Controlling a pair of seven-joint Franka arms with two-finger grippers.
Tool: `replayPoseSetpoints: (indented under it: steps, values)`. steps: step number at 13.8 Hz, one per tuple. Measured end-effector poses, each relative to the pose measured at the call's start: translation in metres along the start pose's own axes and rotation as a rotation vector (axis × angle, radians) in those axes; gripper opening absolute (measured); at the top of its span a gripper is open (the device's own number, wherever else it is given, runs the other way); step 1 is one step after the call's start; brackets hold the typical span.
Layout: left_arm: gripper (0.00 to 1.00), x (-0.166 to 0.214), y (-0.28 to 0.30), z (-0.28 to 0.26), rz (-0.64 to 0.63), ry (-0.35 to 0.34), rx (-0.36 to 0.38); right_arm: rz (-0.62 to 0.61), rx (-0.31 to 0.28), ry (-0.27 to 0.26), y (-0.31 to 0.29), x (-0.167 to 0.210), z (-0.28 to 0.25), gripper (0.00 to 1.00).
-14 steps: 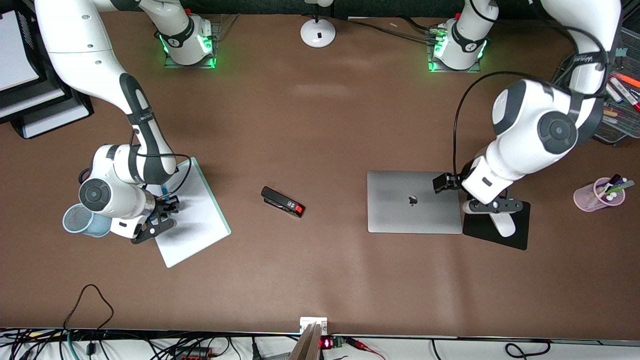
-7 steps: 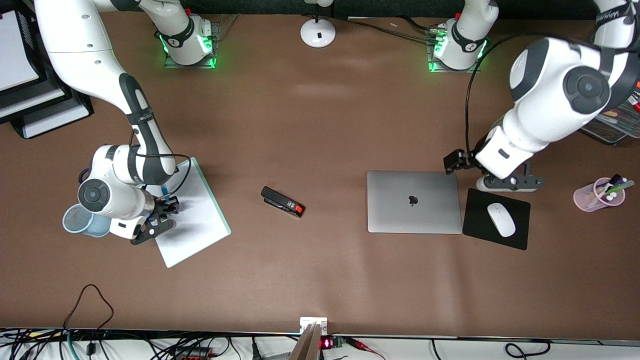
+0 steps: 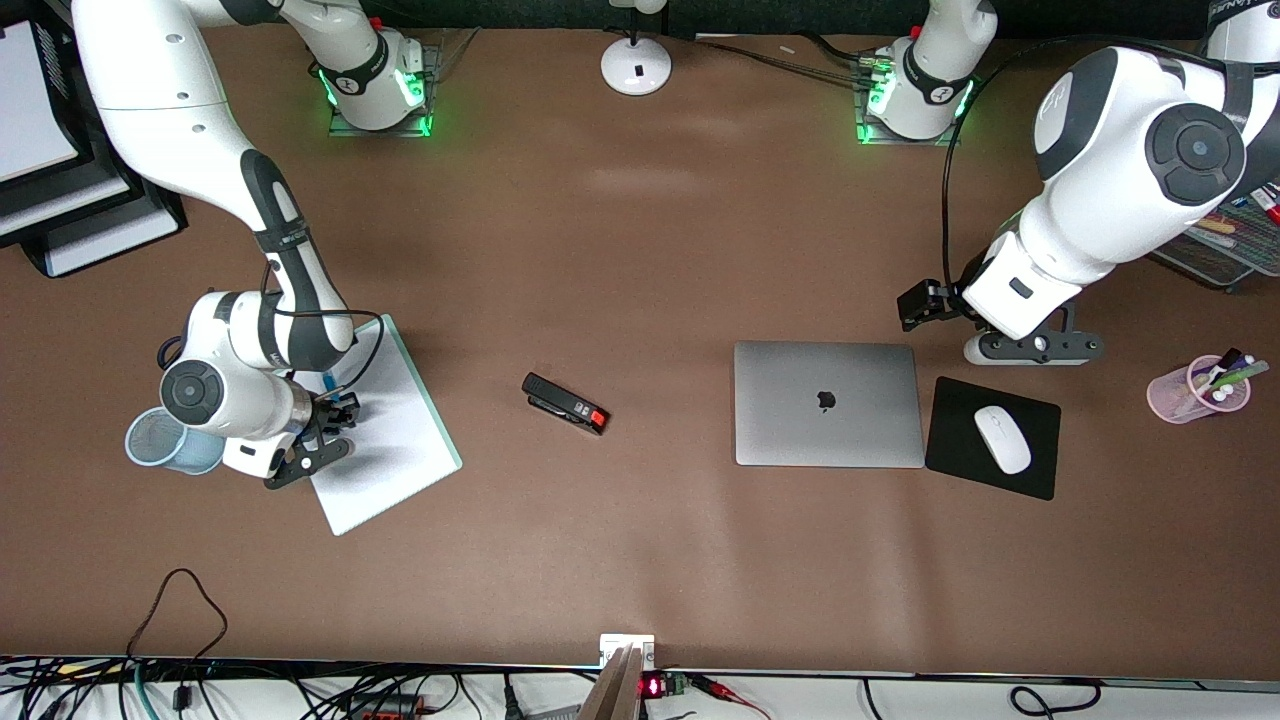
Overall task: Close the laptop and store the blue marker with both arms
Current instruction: 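Raise the left gripper off the closed laptop and withdraw it, then lift the blue marker with the right gripper and carry it to the cup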
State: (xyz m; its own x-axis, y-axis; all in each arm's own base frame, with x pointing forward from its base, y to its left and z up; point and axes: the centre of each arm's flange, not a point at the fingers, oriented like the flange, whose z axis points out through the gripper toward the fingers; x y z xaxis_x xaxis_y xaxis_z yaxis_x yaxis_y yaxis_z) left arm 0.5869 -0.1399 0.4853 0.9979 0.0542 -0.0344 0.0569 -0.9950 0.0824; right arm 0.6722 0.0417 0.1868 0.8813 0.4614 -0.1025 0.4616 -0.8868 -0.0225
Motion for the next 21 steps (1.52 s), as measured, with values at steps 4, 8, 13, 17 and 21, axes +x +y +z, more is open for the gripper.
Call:
replayPoseSetpoints:
  steps: [4, 8, 13, 17, 21]
  values:
    - [1.00, 0.000, 0.000, -0.001, 0.000, 0.002, 0.000, 0.000, 0.001, -0.001, 0.000, 0.000, 0.000, 0.17]
    - [1.00, -0.001, 0.000, -0.003, 0.000, 0.006, 0.000, -0.001, 0.001, -0.001, 0.000, 0.000, 0.000, 0.17]
    - [1.00, -0.004, 0.002, -0.021, 0.003, 0.022, 0.000, -0.003, -0.017, 0.045, 0.002, 0.008, -0.029, 0.17]
    - [1.00, -0.010, 0.000, -0.049, 0.013, 0.029, 0.037, -0.016, -0.008, 0.056, -0.002, 0.006, -0.115, 0.17]
    - [1.00, -0.028, -0.012, -0.084, 0.017, 0.052, 0.109, -0.165, -0.016, 0.072, 0.011, -0.006, -0.174, 0.17]
